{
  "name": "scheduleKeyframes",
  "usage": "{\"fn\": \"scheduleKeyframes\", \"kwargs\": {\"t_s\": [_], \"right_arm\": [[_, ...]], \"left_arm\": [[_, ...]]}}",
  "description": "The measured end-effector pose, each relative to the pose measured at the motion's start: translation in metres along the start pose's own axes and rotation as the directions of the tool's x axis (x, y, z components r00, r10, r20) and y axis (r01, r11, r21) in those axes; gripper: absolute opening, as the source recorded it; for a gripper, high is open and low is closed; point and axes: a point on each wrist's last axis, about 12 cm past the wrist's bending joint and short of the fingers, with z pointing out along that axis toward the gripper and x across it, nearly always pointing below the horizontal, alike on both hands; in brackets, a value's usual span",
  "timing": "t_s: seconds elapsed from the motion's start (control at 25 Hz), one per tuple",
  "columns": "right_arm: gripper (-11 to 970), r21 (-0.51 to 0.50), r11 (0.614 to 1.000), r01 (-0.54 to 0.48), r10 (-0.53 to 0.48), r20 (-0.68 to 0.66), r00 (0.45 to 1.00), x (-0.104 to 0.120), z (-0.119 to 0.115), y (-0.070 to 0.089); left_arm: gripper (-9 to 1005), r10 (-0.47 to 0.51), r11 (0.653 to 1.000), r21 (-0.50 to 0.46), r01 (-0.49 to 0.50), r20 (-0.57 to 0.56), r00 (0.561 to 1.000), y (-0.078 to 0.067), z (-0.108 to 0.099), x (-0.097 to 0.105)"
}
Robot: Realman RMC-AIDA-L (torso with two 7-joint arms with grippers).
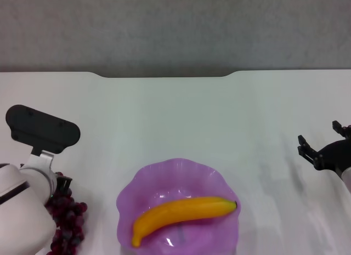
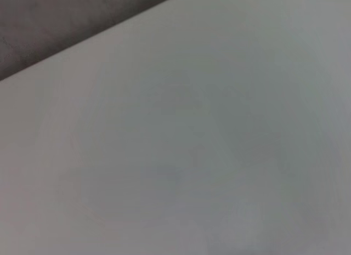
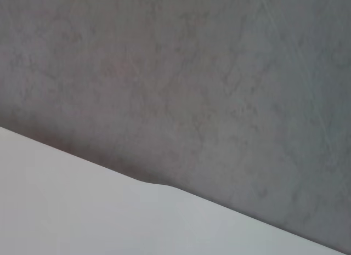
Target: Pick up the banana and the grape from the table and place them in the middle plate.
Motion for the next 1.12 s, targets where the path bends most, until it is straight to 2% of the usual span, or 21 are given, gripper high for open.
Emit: {"fn": "scheduleKeyframes", "kwargs": {"t_s": [0.12, 0.44, 0.88, 1.12], "right_arm": [[891, -0.001, 1.000, 0.001, -0.001, 0.001, 1.000, -0.0005, 0.0006, -0.0001], [891, -0.002, 1.000, 0.001, -0.001, 0.003, 1.000, -0.0012, 0.0011, 0.0002], [891, -0.003, 1.000, 0.001, -0.001, 0.004, 1.000, -0.0016, 0.0013, 0.0006], [892, -0.004, 1.000, 0.001, -0.001, 0.002, 1.000, -0.0005, 0.0002, 0.0008]], "left_arm": [[253, 0.019, 1.000, 0.009, -0.019, -0.005, 1.000, -0.0019, -0.0008, -0.0019], [622, 0.021, 1.000, 0.008, -0.021, -0.007, 1.000, -0.0018, -0.0006, -0.0021], [635, 0.043, 0.999, -0.028, -0.045, -0.053, 0.998, 0.0009, 0.0077, 0.0015], [550, 0.042, 0.999, -0.027, -0.044, -0.044, 0.998, 0.0004, 0.0075, 0.0019]]}}
